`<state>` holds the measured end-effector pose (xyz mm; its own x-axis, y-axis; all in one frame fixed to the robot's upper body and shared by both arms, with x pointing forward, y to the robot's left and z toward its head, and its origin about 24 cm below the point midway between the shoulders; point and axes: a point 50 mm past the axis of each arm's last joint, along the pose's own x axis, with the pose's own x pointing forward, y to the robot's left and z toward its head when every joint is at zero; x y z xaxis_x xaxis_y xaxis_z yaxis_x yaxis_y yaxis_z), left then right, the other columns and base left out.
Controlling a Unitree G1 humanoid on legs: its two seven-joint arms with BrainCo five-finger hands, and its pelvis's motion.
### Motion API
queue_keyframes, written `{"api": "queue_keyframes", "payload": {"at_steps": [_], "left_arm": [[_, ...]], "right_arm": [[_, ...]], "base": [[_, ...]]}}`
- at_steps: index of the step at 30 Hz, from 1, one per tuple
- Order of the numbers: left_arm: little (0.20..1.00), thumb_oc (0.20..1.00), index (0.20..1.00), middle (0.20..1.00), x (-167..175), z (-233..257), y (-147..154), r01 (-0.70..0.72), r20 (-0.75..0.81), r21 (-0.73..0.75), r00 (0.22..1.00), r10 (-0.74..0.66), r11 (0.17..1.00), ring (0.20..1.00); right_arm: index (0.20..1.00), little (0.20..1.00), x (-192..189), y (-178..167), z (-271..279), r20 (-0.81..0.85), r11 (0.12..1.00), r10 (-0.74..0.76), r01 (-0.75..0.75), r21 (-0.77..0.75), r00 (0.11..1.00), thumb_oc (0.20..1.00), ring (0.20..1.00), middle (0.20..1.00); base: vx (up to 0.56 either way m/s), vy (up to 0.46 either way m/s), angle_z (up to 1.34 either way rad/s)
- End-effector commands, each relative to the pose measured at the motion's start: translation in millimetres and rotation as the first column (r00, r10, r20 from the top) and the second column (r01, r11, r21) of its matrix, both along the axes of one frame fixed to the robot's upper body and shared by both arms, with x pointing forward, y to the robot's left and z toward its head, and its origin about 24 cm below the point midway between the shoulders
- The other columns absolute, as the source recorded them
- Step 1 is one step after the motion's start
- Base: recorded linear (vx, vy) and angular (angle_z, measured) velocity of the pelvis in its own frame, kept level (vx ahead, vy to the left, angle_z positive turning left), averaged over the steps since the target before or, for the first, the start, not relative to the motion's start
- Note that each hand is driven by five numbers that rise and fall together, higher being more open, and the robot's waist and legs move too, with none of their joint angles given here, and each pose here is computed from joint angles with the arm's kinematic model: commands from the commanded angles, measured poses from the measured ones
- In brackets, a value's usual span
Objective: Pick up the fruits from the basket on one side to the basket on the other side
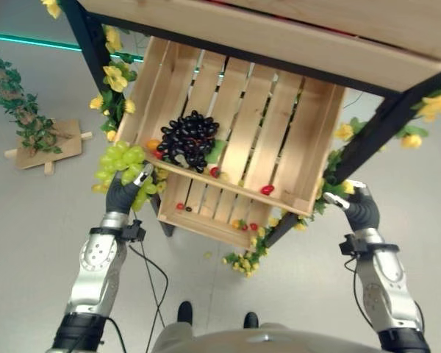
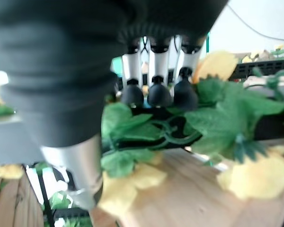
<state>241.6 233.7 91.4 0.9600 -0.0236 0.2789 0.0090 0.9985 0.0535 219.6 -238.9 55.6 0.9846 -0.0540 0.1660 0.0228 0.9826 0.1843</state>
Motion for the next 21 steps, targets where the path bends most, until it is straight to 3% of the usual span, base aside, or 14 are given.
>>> {"api": "queue_keyframes", "payload": {"at_steps": [1, 13, 21], "left_arm": [[0.200, 0.200, 0.200, 0.200, 15.6, 57.5, -13.6, 0.027, 0.277, 0.086, 0.960, -0.050, 0.996, 0.200], [0.200, 0.200, 0.200, 0.200, 27.9, 79.1, -38.6, 0.090, 0.345, 0.125, 0.930, -0.129, 0.988, 0.200], [0.200, 0.200, 0.200, 0.200, 7.9, 98.9, -53.3, 0.192, 0.435, 0.111, 0.873, -0.221, 0.975, 0.200]], "right_arm": [[1.000, 1.000, 13.5, 17.3, 19.4, 0.087, 0.992, 0.112, -0.106, -0.068, 0.990, 1.000, 1.000, 1.000], [1.000, 1.000, 11.6, 14.5, 8.5, 0.027, 0.993, 0.095, -0.093, -0.076, 0.995, 1.000, 1.000, 1.000], [1.000, 1.000, 10.6, 8.0, 8.0, 0.022, 0.995, 0.056, -0.054, -0.086, 0.998, 1.000, 1.000, 1.000]], "base": [[0.08, 0.008, -0.07], [0.01, 0.000, 0.01], [-0.01, -0.002, 0.00]]}}
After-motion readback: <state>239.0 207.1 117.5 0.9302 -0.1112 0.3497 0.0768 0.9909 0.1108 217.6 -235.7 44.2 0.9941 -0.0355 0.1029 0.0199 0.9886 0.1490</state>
